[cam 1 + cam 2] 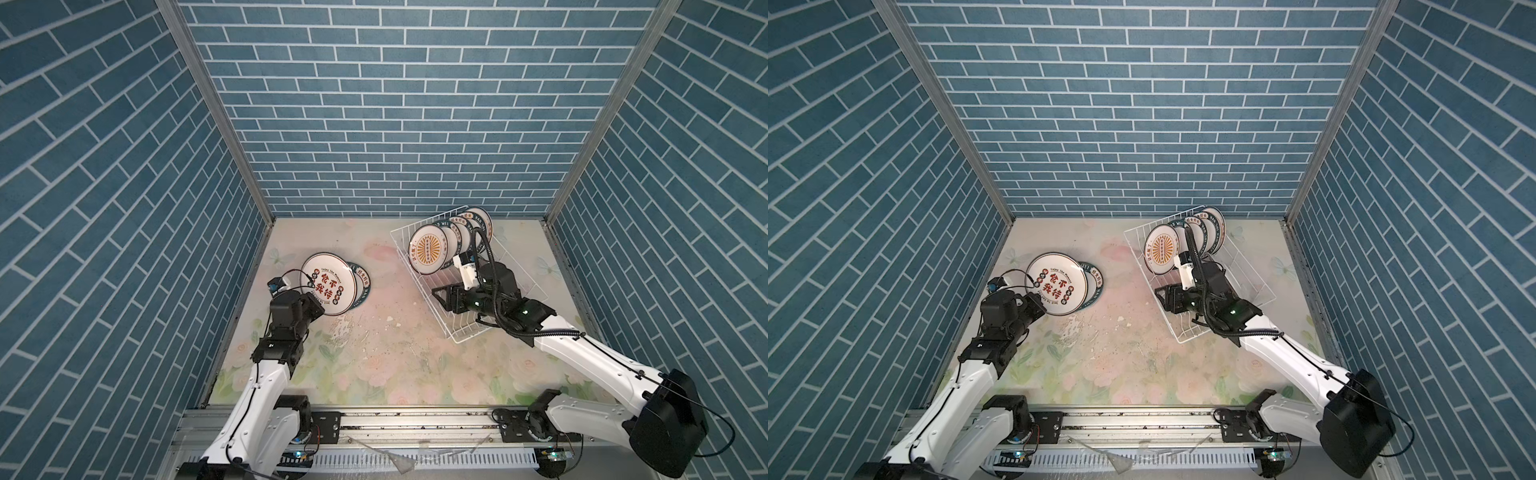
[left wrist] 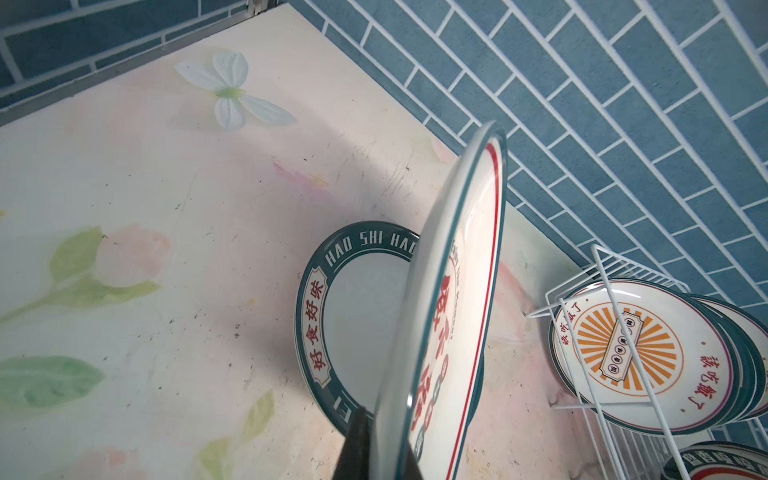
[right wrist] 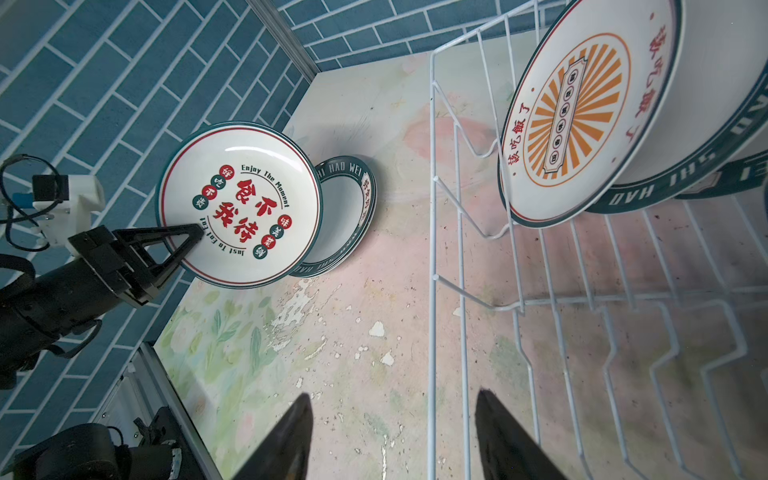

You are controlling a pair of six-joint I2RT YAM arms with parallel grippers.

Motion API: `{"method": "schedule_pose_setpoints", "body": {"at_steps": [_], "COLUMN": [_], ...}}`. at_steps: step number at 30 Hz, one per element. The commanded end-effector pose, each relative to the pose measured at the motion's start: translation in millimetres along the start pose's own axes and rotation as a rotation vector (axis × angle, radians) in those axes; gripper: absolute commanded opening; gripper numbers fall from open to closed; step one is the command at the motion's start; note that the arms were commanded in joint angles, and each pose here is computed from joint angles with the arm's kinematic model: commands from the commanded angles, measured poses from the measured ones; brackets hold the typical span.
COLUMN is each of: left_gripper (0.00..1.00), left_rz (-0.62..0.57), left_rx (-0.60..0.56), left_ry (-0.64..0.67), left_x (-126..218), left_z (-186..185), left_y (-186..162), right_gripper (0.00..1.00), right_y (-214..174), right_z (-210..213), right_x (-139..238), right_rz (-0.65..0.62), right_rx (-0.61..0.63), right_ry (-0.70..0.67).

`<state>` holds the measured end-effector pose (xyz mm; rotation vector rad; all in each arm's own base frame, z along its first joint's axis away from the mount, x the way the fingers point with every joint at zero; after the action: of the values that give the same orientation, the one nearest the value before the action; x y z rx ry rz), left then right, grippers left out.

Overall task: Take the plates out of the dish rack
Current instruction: 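Carry the white 'Enjoy The Moment' plate with the left gripper onto the stacked plates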

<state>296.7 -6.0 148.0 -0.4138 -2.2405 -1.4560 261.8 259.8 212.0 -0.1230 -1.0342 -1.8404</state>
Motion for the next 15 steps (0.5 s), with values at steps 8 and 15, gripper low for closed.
{"method": "schedule_pose_setpoints", "body": {"at_steps": [8, 15], "left_gripper": [0.00, 0.00], "left_rz": [-0.024, -0.009], "left_rx": [0.185, 0.224], "left_ry": [-0.128, -0.160], "left_x": [-22.9, -32.8], "left_z": [-12.8, -15.9], "left_y": [26.2, 28.2], "right_gripper": [0.62, 0.61], "right_y": [9.9, 3.8], "right_z": [15.2, 18.8], "right_x": [3.3, -1.8], "right_rz": [-0.011, 0.032], "right_rx": [0.041, 0.043], "right_ry": [0.037, 0.066]}}
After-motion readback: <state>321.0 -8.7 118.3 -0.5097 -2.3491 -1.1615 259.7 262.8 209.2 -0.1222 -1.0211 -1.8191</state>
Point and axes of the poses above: each gripper's point midway between its finger pads, its own x axis back along the fingers, its own z axis along the line the jaws close on, y = z × x, the point moved 1 cm from there along x, back along the fingers, and after that the axes turned 14 degrees about -x, right-handed, at the moved point
